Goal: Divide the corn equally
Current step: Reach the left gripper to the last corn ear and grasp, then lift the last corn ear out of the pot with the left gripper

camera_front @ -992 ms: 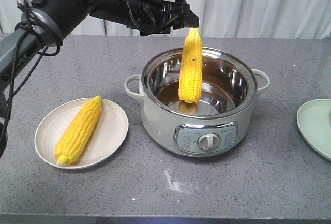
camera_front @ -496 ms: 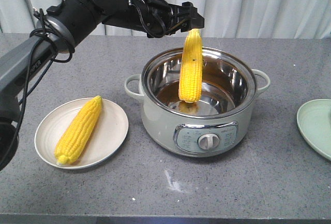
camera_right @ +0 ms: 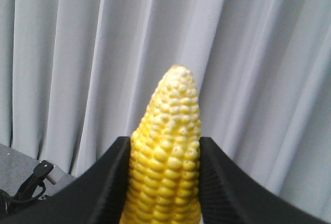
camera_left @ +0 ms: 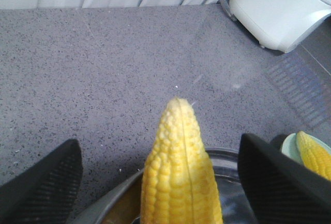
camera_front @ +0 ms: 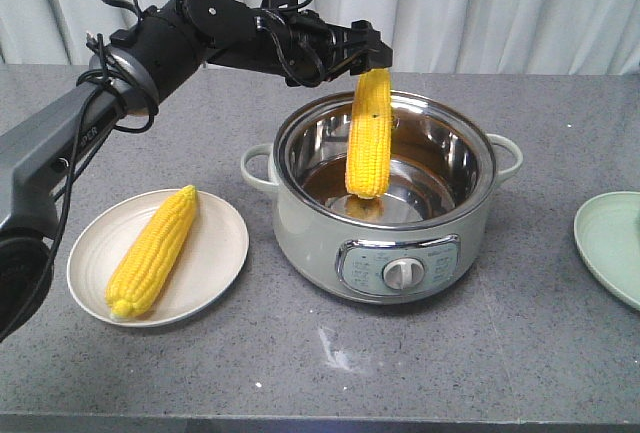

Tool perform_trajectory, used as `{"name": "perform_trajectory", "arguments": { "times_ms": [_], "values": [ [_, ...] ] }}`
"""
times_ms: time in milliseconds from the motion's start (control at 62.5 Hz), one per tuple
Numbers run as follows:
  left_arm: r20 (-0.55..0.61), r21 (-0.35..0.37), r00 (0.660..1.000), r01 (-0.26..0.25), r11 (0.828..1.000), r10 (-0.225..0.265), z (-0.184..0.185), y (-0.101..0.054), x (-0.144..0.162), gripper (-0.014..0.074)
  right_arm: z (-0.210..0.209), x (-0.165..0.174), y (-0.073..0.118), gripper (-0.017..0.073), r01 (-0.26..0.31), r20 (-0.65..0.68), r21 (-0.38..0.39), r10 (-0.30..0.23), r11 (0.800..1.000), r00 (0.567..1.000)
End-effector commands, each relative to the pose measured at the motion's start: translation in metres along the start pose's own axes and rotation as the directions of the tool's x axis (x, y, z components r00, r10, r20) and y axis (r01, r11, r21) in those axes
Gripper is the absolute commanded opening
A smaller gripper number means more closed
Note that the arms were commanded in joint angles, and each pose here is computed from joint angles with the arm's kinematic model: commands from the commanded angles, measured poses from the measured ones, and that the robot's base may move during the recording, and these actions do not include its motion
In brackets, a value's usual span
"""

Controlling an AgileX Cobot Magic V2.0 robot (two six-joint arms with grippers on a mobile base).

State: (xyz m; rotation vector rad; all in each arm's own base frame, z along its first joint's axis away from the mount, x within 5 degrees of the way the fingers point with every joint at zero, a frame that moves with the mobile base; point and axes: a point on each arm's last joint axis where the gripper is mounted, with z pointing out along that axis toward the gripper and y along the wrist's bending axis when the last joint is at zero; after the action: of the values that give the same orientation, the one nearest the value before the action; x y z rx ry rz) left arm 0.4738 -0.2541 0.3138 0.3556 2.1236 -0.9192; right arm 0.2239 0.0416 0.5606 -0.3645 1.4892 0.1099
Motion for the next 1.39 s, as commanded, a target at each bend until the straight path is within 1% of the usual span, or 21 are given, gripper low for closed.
{"name": "perform_trajectory", "arguments": {
  "times_ms": [0,64,256,416,512,576,688,816,864,896,944,1024,1056,1136,1232,1264,1296,1376],
  "values": [
    [0.134,0.056,0.991,-0.002,0.998,-0.006,-0.027,-0.027,-0.028,0.0595,-0.013,-0.018,-0.004,-0.0002,0.003,0.110,0.050,-0.009,0.999,0.994],
    [0.133,0.070,0.991,0.017,0.997,-0.026,-0.025,-0.027,-0.027,0.0595,-0.013,-0.019,-0.005,-0.0002,0.003,0.112,0.051,-0.009,0.999,0.994],
    [0.119,0.067,0.993,0.007,0.998,-0.015,-0.020,-0.023,-0.023,0.0594,-0.013,-0.019,-0.005,-0.0002,0.003,0.115,0.053,-0.009,0.999,0.993],
    [0.123,0.076,0.992,0.001,0.997,-0.010,-0.017,-0.030,-0.021,0.0589,-0.013,-0.019,-0.005,-0.0002,0.003,0.115,0.053,-0.009,0.999,0.993],
    [0.124,0.079,0.992,-0.002,0.997,-0.008,-0.015,-0.033,-0.020,0.0554,-0.013,-0.019,-0.005,-0.0002,0.003,0.115,0.053,-0.009,0.999,0.993],
    [0.120,0.082,0.993,-0.002,0.997,-0.008,-0.014,-0.034,-0.019,0.0504,-0.013,-0.019,-0.005,-0.0002,0.003,0.115,0.053,-0.009,0.999,0.993],
    [0.118,0.084,0.993,-0.003,0.996,-0.007,-0.013,-0.036,-0.018,0.0377,-0.013,-0.019,-0.005,-0.0002,0.003,0.115,0.053,-0.009,0.999,0.993],
    [0.116,0.086,0.993,-0.002,0.996,-0.008,-0.013,-0.036,-0.018,0.0178,-0.013,-0.019,-0.005,-0.0002,0.003,0.114,0.052,-0.009,0.999,0.993],
    [0.117,0.096,0.993,0.009,0.995,-0.021,-0.014,-0.037,-0.018,0.0095,-0.013,-0.019,-0.005,-0.0002,0.003,0.114,0.052,-0.009,0.999,0.993],
    [0.119,0.107,0.992,0.020,0.994,-0.033,-0.014,-0.038,-0.019,0.0056,-0.013,-0.019,-0.005,-0.0002,0.003,0.114,0.052,-0.009,0.999,0.993],
    [0.123,0.134,0.991,0.042,0.990,-0.058,-0.016,-0.041,-0.020,-0.0009,-0.013,-0.019,-0.005,-0.0002,0.002,0.113,0.051,-0.008,0.999,0.994],
    [0.141,0.168,0.986,0.065,0.984,-0.089,-0.025,-0.047,-0.026,-0.0008,-0.013,-0.018,-0.004,-0.0002,0.002,0.107,0.049,-0.008,0.999,0.994],
    [0.152,0.180,0.984,0.065,0.982,-0.093,-0.030,-0.052,-0.030,-0.0008,-0.011,-0.017,-0.004,-0.0002,-0.002,0.100,0.045,-0.003,0.999,0.995],
    [0.188,0.192,0.979,0.042,0.981,-0.078,-0.049,-0.063,-0.040,-0.0008,-0.010,-0.015,-0.004,-0.0002,-0.004,0.083,0.036,0.000,0.999,0.997],
    [0.231,0.210,0.971,0.002,0.978,-0.052,-0.082,-0.079,-0.055,-0.0008,-0.010,-0.013,-0.003,-0.0002,-0.032,0.063,0.023,0.030,0.999,0.998],
    [0.242,0.213,0.969,-0.008,0.977,-0.045,-0.092,-0.083,-0.059,-0.0008,-0.010,-0.012,-0.002,-0.0002,-0.043,0.057,0.018,0.042,0.999,0.998],
    [0.257,0.219,0.966,-0.028,0.975,-0.030,-0.107,-0.089,-0.064,-0.0008,-0.010,-0.012,-0.002,-0.0002,-0.051,0.050,0.015,0.050,0.999,0.998],
    [0.264,0.228,0.965,-0.068,0.971,0.005,-0.139,-0.101,-0.072,-0.0008,-0.009,-0.010,0.000,-0.0002,-0.067,0.026,-0.001,0.067,0.998,0.997]
  ]
}}
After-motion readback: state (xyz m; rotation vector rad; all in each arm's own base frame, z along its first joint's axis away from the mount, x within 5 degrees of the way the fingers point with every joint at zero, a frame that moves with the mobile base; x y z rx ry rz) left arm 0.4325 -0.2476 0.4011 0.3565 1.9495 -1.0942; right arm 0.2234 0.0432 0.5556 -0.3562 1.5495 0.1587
